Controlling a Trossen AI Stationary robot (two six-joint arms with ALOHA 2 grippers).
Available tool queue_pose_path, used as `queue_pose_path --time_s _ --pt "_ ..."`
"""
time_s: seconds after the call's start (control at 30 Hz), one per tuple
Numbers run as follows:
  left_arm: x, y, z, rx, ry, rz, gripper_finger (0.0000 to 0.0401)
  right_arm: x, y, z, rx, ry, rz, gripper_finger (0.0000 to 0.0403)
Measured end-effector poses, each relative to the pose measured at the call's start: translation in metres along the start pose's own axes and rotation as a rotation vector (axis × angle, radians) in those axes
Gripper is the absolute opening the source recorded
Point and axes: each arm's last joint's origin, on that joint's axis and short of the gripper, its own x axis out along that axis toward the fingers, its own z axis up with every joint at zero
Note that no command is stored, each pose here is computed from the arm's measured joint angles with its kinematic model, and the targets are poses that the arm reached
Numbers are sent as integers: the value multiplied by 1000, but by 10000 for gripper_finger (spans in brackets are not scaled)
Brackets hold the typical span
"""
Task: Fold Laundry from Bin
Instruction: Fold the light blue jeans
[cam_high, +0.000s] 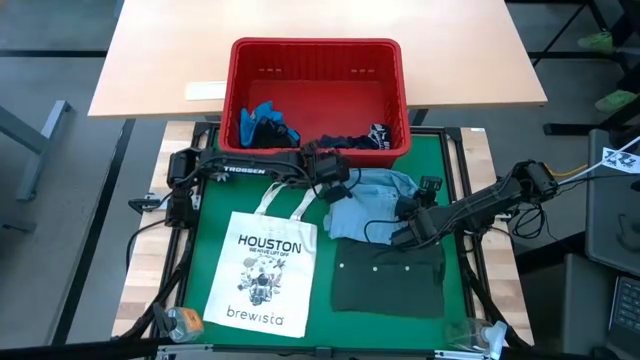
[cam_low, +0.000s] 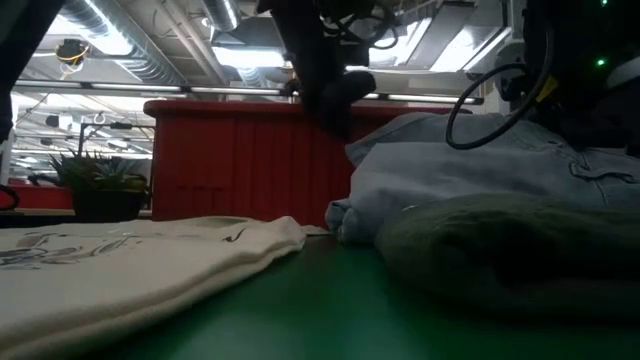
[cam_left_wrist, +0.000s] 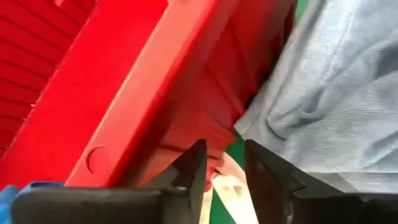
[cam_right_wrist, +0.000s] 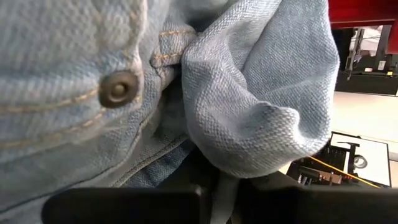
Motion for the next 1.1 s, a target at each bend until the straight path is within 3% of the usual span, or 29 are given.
queue_pose_path --time_s 0.23,0.43,0.53,0.73,0.93,1.1 --pt "-6 -10 -1 16 -13 -31 141 0 0 0 -1 -3 -7 39" --pt "-20 -23 -2 42 -33 -76 142 0 -4 -4 -43 24 -43 106" --pt "-26 -32 -4 58 -26 -177 138 0 -6 -6 -66 37 -58 135" --pt "-40 -53 -10 99 1 -396 135 -1 -6 -6 -207 38 -54 153" --pt "-53 -71 -15 131 -14 -434 135 -1 -6 -6 -451 55 -27 153" --pt "-55 -90 -22 160 -15 -458 135 -4 -7 -5 -553 62 13 153"
